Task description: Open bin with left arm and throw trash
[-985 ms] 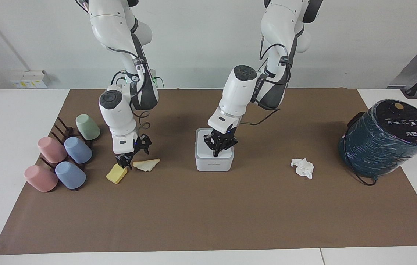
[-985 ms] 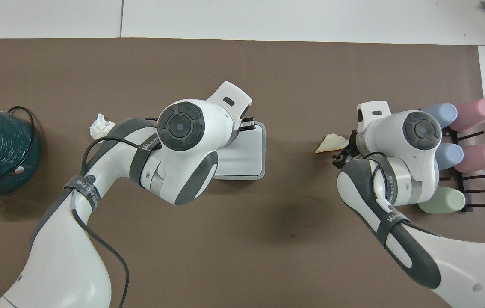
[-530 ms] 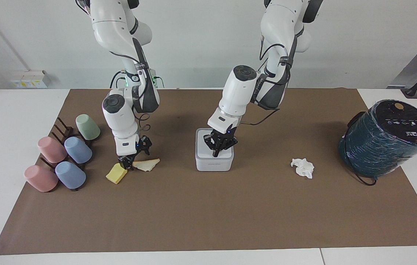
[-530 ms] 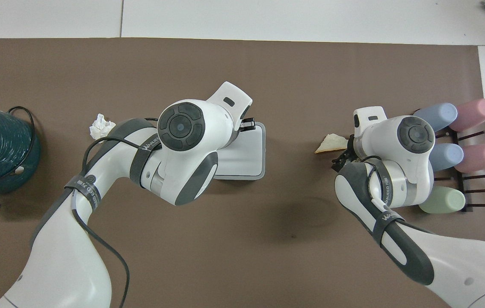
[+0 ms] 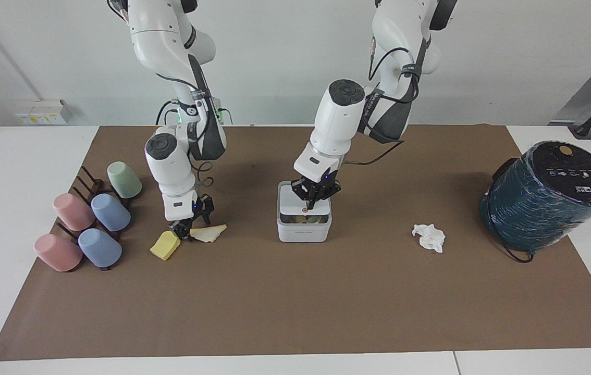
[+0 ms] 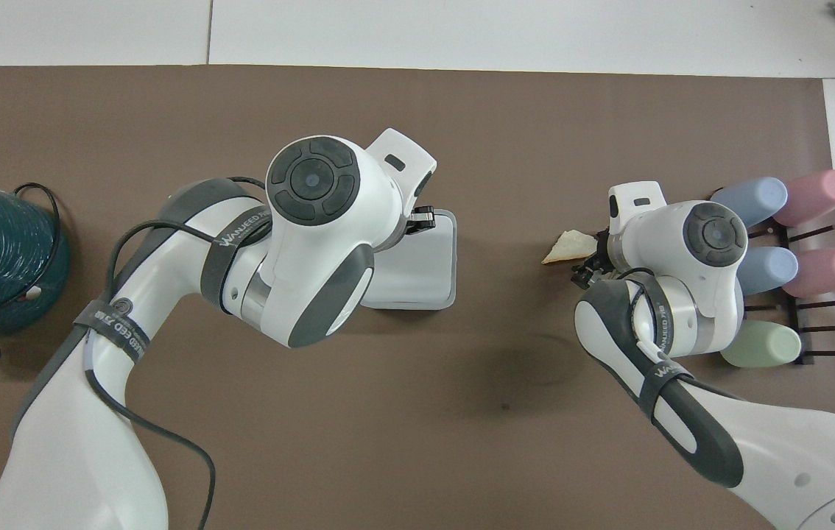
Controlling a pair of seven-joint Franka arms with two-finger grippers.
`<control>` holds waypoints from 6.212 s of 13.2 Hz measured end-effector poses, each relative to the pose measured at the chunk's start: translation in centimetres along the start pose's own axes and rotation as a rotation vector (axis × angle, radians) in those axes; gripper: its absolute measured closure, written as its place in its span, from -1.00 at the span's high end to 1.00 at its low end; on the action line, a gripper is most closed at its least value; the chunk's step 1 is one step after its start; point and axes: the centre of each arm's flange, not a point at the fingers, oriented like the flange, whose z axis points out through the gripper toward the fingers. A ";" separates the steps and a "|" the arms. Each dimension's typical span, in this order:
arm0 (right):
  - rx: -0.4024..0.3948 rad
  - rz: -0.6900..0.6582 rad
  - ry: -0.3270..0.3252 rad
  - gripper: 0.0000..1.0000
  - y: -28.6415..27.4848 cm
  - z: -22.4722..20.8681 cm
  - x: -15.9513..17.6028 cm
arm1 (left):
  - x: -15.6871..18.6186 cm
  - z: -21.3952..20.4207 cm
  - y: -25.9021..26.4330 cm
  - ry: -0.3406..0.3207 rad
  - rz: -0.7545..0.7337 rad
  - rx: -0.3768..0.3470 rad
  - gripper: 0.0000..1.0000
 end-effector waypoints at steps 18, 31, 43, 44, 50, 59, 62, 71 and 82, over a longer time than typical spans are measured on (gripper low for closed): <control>0.028 0.537 0.044 -0.81 -0.7 -10.3 5.0 | 8.8 -6.0 -19.6 0.019 -0.013 0.079 -0.35; 0.449 1.065 0.145 -0.81 -6.5 -17.5 13.5 | 7.7 7.4 -30.9 0.062 0.111 0.179 0.36; 0.446 0.912 0.142 -0.81 -13.9 -15.7 18.0 | 6.0 10.5 -32.3 0.011 0.155 0.237 -0.84; 0.443 0.909 0.147 -0.81 -14.1 -15.5 18.2 | 6.1 10.2 -32.0 0.018 0.159 0.235 -0.85; 0.439 0.903 0.144 -0.43 -14.8 -14.8 18.5 | 9.2 4.0 -28.6 0.048 0.171 0.242 -0.85; 0.409 0.900 0.162 1.00 -13.9 -15.0 18.3 | 7.7 -1.1 -17.6 -0.010 0.073 0.142 -0.85; 0.300 0.917 0.213 1.00 -8.6 -16.8 16.4 | 4.6 -0.4 -10.9 -0.017 0.017 0.109 -0.85; -0.010 0.911 0.119 1.00 5.0 -16.8 5.5 | -1.5 1.7 -0.7 0.003 -0.025 -0.034 -0.85; -0.090 0.945 -0.026 1.00 10.0 -6.1 0.5 | -0.6 -1.5 -0.5 -0.058 -0.064 -0.030 0.52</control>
